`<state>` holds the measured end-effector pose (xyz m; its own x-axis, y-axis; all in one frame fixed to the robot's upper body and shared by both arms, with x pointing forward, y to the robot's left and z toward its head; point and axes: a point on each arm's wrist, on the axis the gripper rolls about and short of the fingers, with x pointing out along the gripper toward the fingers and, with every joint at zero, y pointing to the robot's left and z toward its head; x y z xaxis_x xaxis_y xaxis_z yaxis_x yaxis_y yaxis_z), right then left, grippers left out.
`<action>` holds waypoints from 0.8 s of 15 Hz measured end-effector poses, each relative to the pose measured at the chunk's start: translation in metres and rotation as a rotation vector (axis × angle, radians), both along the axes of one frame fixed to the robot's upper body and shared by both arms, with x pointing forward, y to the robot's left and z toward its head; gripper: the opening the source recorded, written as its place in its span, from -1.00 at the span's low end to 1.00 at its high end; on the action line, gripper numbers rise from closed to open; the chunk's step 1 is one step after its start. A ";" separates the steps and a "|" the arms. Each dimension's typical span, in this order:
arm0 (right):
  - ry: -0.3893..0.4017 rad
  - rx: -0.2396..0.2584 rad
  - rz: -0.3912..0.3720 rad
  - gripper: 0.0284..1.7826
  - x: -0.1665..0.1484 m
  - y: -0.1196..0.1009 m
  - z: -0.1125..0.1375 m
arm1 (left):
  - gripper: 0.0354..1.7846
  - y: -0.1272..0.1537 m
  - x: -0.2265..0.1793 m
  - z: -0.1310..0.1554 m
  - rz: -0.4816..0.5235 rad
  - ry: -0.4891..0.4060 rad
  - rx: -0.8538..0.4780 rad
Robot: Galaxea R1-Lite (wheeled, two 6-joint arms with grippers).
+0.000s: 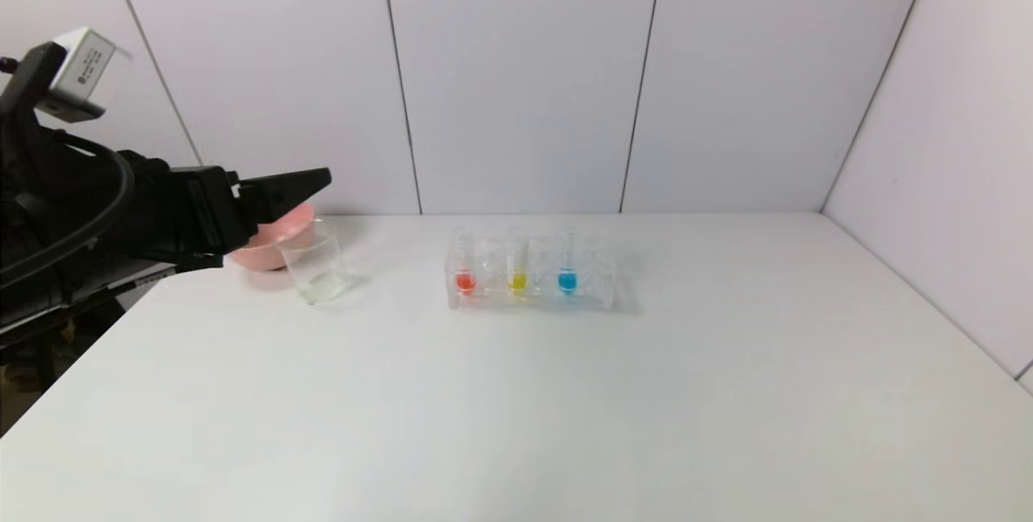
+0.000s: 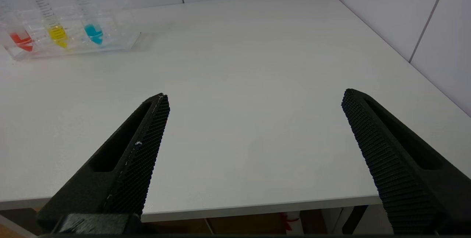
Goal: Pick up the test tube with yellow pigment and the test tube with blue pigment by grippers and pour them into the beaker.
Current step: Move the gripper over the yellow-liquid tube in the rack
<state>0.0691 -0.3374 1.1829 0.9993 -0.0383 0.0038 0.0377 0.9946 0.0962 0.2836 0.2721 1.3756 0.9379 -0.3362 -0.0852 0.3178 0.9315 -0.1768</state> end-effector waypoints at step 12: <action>0.000 0.000 0.000 0.92 0.000 0.000 0.000 | 0.98 -0.089 0.060 -0.055 0.075 -0.037 0.012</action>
<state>0.0691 -0.3374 1.1829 0.9993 -0.0383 0.0038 0.0377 0.9946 0.0962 0.3441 0.1828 1.3210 0.9631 -0.2639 -0.0531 0.2531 0.9549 -0.1552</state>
